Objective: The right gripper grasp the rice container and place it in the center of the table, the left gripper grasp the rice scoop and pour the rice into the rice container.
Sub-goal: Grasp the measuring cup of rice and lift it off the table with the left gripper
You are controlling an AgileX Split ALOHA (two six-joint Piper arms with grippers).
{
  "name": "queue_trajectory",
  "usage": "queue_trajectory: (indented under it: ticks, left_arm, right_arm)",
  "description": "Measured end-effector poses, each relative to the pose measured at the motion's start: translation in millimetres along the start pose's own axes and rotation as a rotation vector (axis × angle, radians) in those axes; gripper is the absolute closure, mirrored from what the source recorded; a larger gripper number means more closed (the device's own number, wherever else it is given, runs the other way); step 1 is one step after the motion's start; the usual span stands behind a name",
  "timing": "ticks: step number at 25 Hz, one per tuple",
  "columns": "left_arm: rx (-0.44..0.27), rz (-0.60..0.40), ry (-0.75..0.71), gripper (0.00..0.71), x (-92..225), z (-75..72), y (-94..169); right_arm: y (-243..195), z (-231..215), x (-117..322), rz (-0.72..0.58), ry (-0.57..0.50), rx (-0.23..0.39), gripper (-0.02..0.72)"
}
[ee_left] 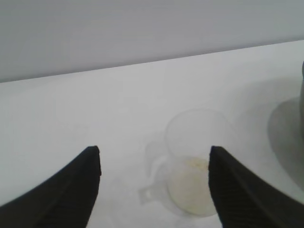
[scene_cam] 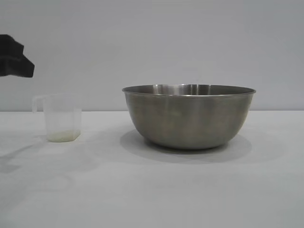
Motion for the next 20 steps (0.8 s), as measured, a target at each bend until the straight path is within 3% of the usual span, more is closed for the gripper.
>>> queue_trajectory:
  ticks: [7, 20]
  left_arm:
    - [-0.034, -0.012, 0.018, 0.282, -2, 5.2, -6]
    - [-0.035, -0.035, 0.02, 0.282, -3, 5.7, -32]
  right_arm:
    - [0, 0, 0, 0.0, 0.0, 0.0, 0.312]
    - [0, 0, 0, 0.0, 0.0, 0.0, 0.312]
Point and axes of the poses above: a point on each arm's last joint axis where the gripper is mounted, y pointing back along that axis away from the gripper, z along the wrist's bending axis when the last joint is at zero, x = y × z, the point moved 6 cm from there along -y, pointing out along that axis toward the gripper, and after that the axes turned 3 degrees about y, right-handed, at the moved point
